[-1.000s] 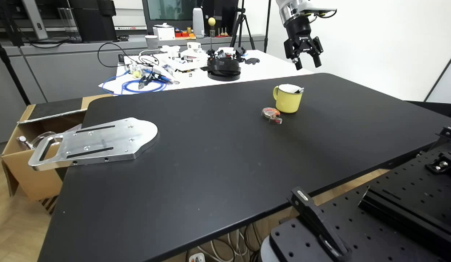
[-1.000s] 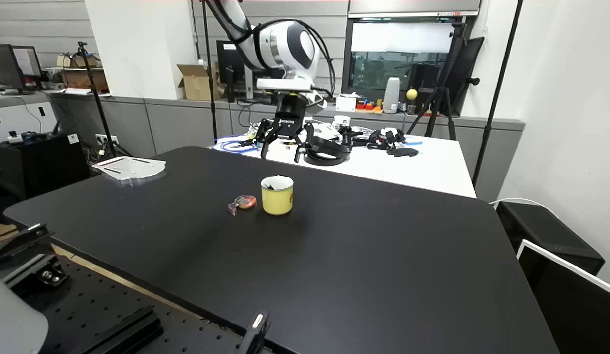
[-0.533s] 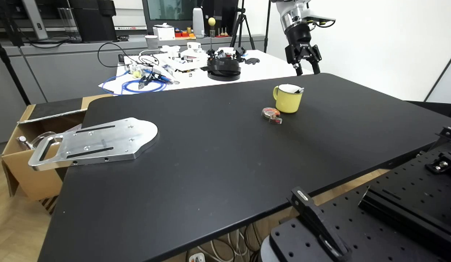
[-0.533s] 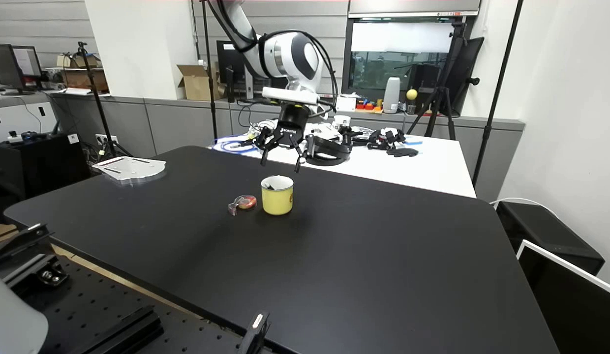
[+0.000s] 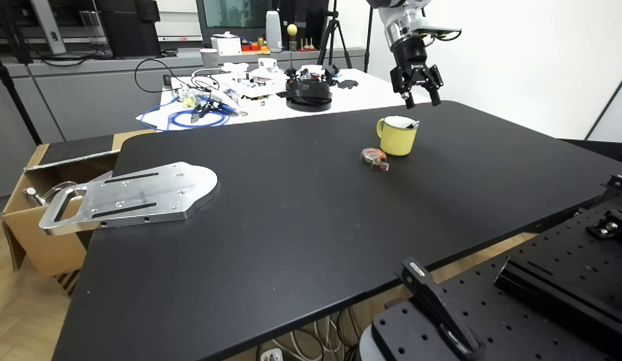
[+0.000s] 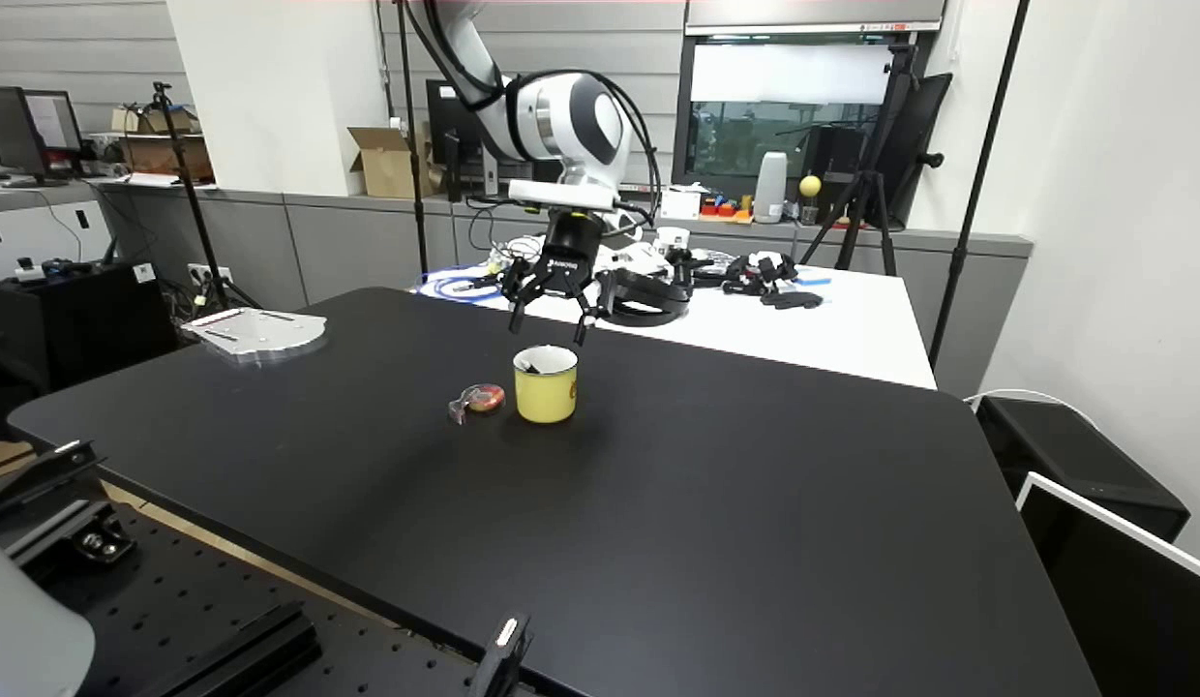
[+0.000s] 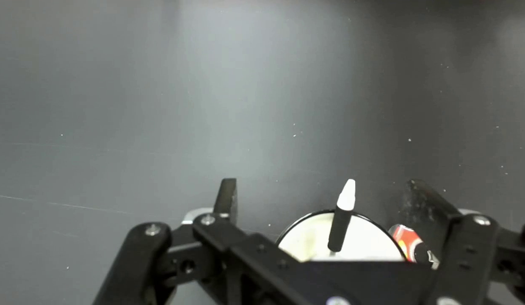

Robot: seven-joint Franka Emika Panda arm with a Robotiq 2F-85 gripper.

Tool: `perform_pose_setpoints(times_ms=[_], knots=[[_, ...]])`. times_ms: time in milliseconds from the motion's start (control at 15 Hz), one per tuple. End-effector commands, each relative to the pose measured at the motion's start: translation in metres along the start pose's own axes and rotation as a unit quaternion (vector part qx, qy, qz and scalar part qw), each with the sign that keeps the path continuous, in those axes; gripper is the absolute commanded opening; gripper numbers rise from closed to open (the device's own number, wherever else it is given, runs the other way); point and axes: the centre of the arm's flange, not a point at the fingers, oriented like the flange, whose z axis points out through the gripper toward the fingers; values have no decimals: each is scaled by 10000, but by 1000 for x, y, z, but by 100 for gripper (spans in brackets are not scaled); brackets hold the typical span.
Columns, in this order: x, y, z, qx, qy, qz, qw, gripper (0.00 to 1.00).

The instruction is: Take the pen out of the yellow mug and place it on the right side of the table

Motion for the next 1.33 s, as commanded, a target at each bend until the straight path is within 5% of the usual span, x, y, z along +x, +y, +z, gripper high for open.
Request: perform_pose_setpoints(times_ms=[0, 933, 1000, 1267], knots=[[6, -8, 0, -10, 13, 314, 9995, 100], [16, -16, 17, -29, -85, 268, 9996, 100], [16, -16, 18, -48, -62, 248, 9997, 75], [17, -16, 19, -44, -41, 239, 9997, 53]])
